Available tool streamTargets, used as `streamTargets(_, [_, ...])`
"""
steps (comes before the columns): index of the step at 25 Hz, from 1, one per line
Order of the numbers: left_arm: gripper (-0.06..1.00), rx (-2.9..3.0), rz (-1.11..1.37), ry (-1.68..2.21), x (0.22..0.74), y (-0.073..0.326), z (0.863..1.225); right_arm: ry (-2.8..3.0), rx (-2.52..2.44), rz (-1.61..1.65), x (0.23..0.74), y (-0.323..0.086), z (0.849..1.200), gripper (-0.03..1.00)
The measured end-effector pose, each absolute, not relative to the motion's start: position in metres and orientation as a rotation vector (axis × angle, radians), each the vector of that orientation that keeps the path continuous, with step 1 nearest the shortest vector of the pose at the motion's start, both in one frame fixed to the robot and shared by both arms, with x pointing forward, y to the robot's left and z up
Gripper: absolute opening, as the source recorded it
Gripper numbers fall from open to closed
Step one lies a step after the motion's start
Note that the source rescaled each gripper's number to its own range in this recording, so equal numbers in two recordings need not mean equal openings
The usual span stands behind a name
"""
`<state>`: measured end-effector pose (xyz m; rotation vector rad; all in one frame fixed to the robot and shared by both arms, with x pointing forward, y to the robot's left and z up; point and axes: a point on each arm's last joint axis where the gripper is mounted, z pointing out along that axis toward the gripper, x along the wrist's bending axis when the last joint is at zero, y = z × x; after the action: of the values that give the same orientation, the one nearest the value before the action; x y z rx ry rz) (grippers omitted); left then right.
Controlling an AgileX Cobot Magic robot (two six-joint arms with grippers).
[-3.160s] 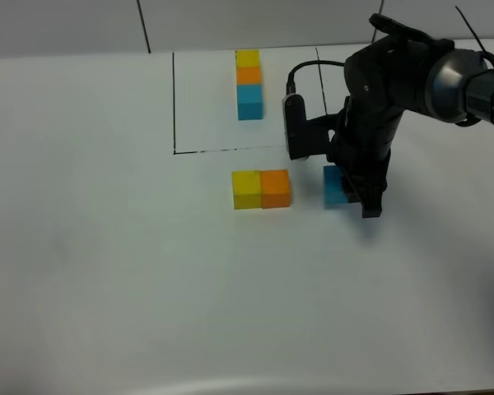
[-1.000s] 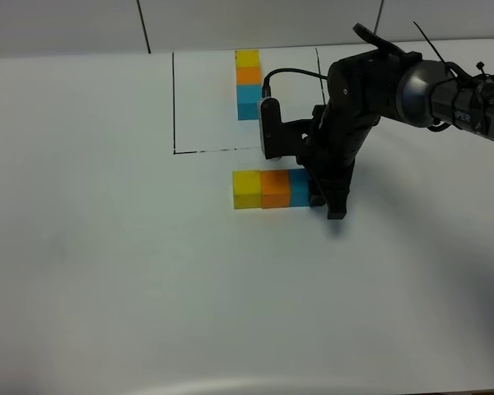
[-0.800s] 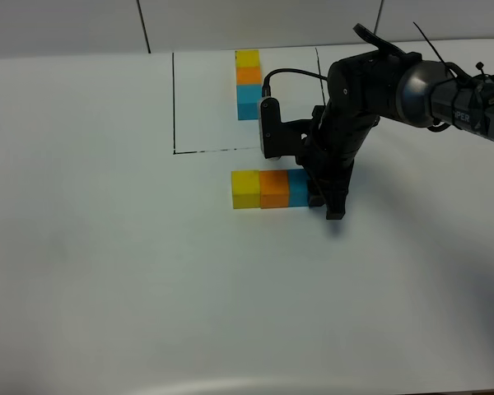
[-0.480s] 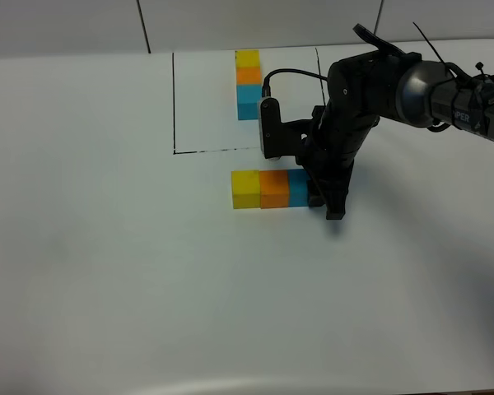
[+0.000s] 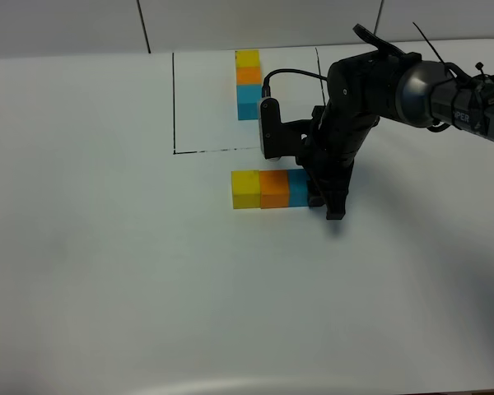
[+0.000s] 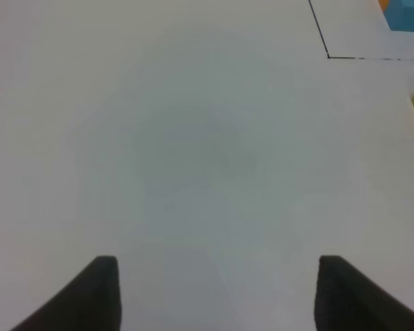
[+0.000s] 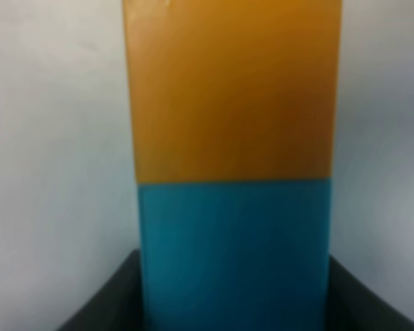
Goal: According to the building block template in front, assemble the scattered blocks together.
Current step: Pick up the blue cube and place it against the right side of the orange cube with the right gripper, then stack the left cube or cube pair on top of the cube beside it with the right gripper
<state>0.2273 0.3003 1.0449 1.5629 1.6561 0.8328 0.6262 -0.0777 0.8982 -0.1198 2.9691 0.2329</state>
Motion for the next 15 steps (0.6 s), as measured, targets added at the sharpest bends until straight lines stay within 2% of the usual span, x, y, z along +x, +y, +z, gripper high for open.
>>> streamTargets(1, [0.35,1.563,0.833,1.656,0.227,0.3,1.045,2.966,-0.123,0.23,0.626,-0.078,0.898,0.06])
streamTargets(2, [0.35,1.563,0.833,1.656,0.227,0.3,1.045,2.972,-0.125,0.223,0.626,-0.078,0.896,0.13])
streamTargets(6, [0.35,1.562,0.832,1.657,0.227,0.3,1.045,2.978,-0.128,0.209,0.624,-0.08,0.9,0.55])
streamTargets(8, [0.35,1.562,0.832,1.657,0.227,0.3,1.045,2.964,-0.087,0.204,0.624,-0.081,0.91,0.7])
streamTargets(11, [0.35,1.562,0.832,1.657,0.227,0.3,1.045,2.945,0.023,0.189,0.622,-0.085,0.93,0.79])
streamTargets(15, [0.35,1.562,0.832,1.657,0.227,0.3,1.045,2.93,0.252,0.18,0.62,-0.104,0.952,0.8])
